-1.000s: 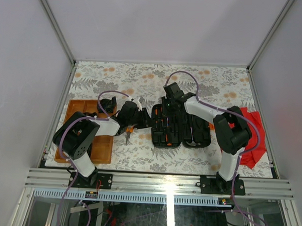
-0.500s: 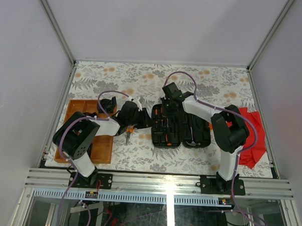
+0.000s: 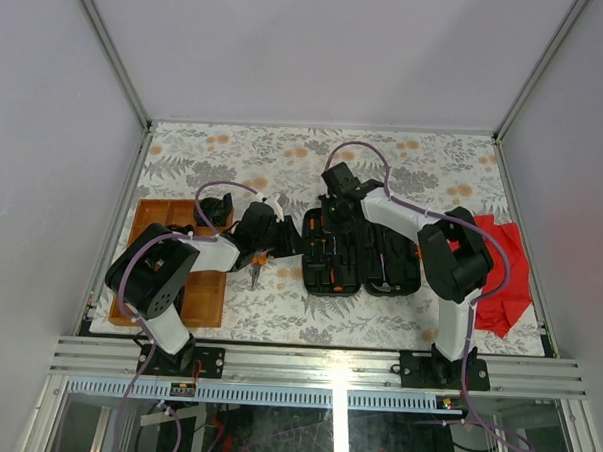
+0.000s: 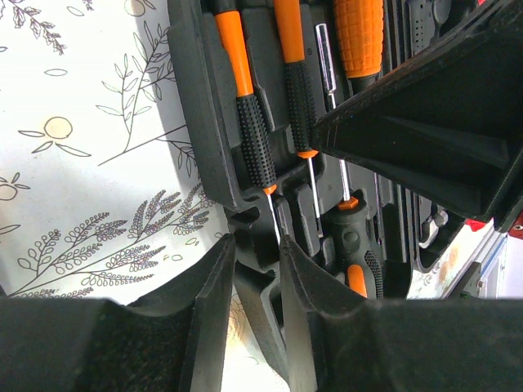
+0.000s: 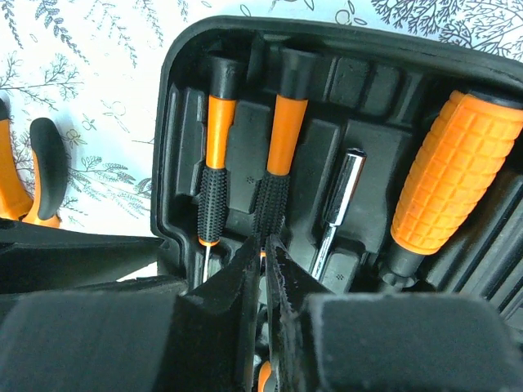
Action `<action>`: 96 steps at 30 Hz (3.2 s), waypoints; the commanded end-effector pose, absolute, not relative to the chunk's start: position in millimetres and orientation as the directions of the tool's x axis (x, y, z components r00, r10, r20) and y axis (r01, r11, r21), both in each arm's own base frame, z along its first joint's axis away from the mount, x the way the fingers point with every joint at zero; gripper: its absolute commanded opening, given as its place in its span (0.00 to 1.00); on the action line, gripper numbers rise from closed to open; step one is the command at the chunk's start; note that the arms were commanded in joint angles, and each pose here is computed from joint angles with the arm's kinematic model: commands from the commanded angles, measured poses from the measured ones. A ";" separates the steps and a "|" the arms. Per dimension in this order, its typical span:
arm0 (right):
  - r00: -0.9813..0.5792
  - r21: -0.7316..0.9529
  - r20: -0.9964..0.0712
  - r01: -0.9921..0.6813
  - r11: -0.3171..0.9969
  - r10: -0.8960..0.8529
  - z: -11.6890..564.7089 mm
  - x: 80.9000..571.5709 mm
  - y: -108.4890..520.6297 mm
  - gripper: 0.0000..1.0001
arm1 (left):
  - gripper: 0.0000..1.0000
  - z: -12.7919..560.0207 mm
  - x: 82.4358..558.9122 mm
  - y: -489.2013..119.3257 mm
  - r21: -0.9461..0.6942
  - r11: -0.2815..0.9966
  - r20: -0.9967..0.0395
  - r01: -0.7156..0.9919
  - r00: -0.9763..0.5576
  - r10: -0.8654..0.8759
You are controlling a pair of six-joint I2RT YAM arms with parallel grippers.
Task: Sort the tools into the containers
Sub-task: Adjust the screwdriver in the storage box.
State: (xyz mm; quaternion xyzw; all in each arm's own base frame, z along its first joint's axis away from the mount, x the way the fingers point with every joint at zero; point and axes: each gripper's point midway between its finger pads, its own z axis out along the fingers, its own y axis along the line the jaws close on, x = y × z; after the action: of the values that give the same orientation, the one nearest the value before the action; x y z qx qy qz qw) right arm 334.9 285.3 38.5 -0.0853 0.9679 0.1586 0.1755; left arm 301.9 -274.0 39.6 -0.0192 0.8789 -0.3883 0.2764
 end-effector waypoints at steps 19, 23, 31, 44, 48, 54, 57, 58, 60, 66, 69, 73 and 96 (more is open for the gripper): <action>-0.954 0.032 -0.187 -0.243 0.970 -0.233 -27.3 318.8 255.1 0.07 | 0.16 49.5 306.8 -287.6 -0.694 0.673 -0.513 0.254 -0.831 -0.216; -0.957 0.000 -0.151 -0.250 0.968 -0.247 -40.4 313.8 249.2 0.04 | 0.14 50.0 306.5 -289.4 -0.692 0.673 -0.517 0.261 -0.830 -0.210; -0.959 -0.035 -0.065 -0.273 0.961 -0.274 -66.2 301.7 241.4 0.01 | 0.10 49.0 305.0 -292.7 -0.689 0.674 -0.518 0.269 -0.832 -0.198; -0.955 -0.064 0.047 -0.295 0.953 -0.292 -100.2 280.4 228.9 0.00 | 0.07 49.5 303.1 -297.3 -0.674 0.682 -0.532 0.285 -0.827 -0.180; -0.953 -0.070 0.075 -0.298 0.952 -0.293 -108.3 273.1 224.9 0.00 | 0.06 48.3 301.8 -299.1 -0.672 0.683 -0.531 0.288 -0.829 -0.173; -0.945 -0.103 0.127 -0.316 0.943 -0.302 -123.8 255.1 216.0 0.00 | 0.04 47.4 301.2 -302.0 -0.667 0.686 -0.532 0.290 -0.830 -0.166; -0.944 -0.103 0.153 -0.310 0.945 -0.293 -135.3 239.9 211.8 0.00 | 0.04 47.3 300.6 -302.6 -0.665 0.688 -0.533 0.292 -0.830 -0.164; -0.943 -0.106 0.161 -0.309 0.945 -0.290 -138.9 235.2 209.9 0.00 | 0.03 47.5 300.6 -303.2 -0.665 0.687 -0.534 0.293 -0.830 -0.163; -0.942 -0.113 0.174 -0.308 0.945 -0.286 -145.3 227.3 207.4 0.00 | 0.03 47.4 300.4 -303.8 -0.664 0.687 -0.534 0.295 -0.830 -0.160; -0.932 -0.133 0.220 -0.321 0.938 -0.288 -165.2 208.7 203.0 0.00 | 0.01 47.0 299.8 -305.2 -0.663 0.686 -0.535 0.299 -0.831 -0.154; -0.927 -0.150 0.240 -0.328 0.933 -0.287 -172.2 202.7 197.2 0.00 | 0.00 46.8 299.1 -306.2 -0.662 0.686 -0.535 0.302 -0.831 -0.151; -0.919 -0.152 0.278 -0.329 0.932 -0.279 -184.6 189.9 189.1 0.00 | 0.00 45.9 297.0 -309.6 -0.662 0.683 -0.533 0.308 -0.834 -0.140; -0.955 -0.152 0.140 -0.280 0.948 -0.260 -178.4 186.6 194.0 0.00 | 0.00 43.5 292.4 -317.8 -0.620 0.706 -0.553 0.343 -0.829 -0.083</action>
State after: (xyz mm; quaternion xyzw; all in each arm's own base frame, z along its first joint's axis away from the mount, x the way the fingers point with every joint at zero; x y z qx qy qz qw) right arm 324.2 281.5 0.3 -0.1109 0.9826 0.0514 0.1400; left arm 299.7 -282.5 38.5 0.0224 0.8964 -0.3446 0.2778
